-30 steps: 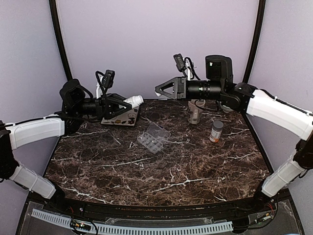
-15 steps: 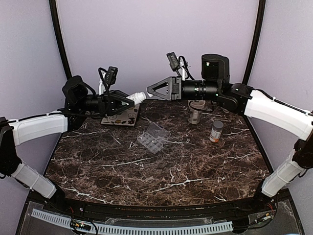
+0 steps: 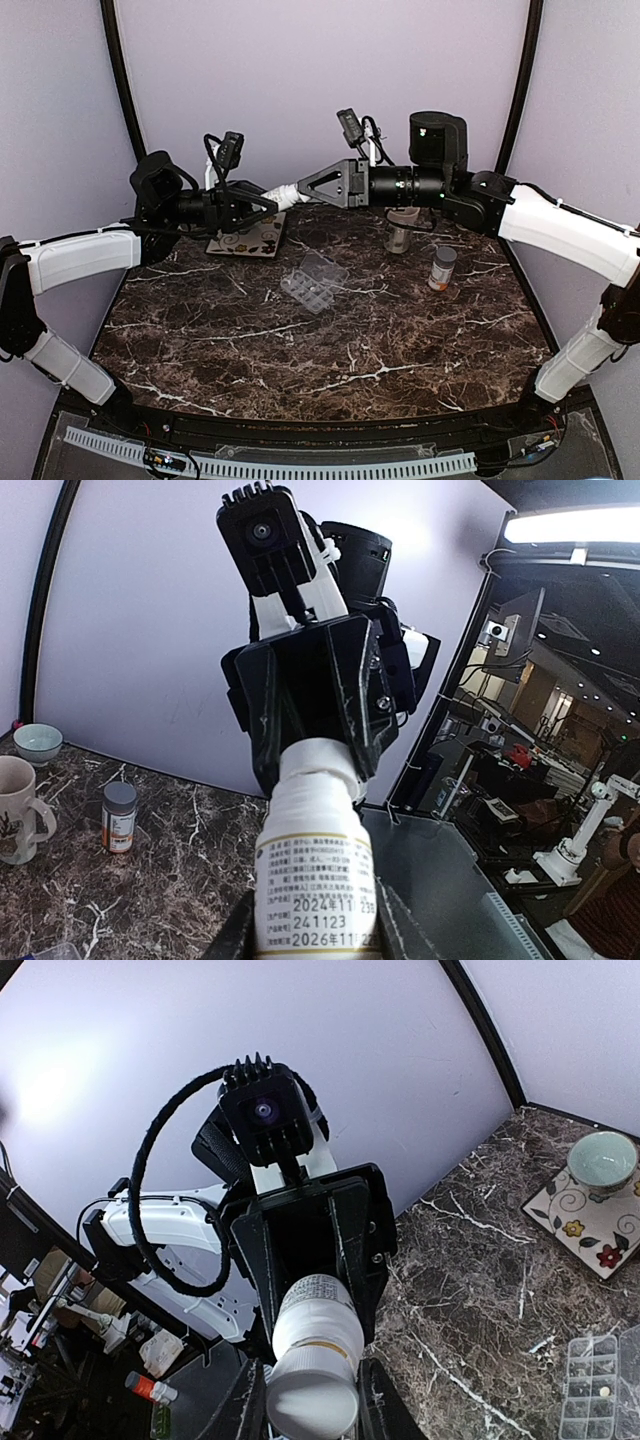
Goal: Sort the pills into containers
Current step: Close the lid of the pill bottle on the pill bottle.
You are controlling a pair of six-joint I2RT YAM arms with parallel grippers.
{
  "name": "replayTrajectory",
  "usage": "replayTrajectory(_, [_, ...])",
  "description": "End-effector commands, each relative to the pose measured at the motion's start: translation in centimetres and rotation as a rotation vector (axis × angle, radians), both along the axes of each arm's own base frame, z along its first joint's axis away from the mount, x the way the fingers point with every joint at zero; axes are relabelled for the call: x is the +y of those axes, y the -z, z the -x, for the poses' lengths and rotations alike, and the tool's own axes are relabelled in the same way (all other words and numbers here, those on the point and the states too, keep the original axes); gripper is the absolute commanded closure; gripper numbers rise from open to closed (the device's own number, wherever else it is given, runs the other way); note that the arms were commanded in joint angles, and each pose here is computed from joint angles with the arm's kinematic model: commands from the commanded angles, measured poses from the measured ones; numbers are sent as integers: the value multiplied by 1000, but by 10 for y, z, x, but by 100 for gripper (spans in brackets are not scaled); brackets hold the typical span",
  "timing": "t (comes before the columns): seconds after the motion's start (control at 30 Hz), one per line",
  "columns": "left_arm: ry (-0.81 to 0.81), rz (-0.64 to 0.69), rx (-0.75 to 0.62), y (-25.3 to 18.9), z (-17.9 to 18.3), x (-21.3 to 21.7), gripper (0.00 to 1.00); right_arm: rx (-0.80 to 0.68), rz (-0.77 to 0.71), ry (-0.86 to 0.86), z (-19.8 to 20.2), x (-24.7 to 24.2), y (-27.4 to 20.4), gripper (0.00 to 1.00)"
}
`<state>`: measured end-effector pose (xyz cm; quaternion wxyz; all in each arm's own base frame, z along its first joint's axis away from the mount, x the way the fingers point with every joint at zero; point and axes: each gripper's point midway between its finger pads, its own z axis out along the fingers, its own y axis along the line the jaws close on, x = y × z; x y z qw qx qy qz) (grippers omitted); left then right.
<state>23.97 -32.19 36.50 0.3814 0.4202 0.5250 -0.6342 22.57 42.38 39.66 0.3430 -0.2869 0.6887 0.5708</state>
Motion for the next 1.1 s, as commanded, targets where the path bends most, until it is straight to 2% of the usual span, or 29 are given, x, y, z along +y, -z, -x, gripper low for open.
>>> replayTrajectory(0.0, [27,30,-58,-17,8,-1,100,-37,-43,-10,1,5,-15,100])
replayTrajectory(1.07, [32,42,-78,-27,9,-5,100,-23,-46,-49,8,17,-12,100])
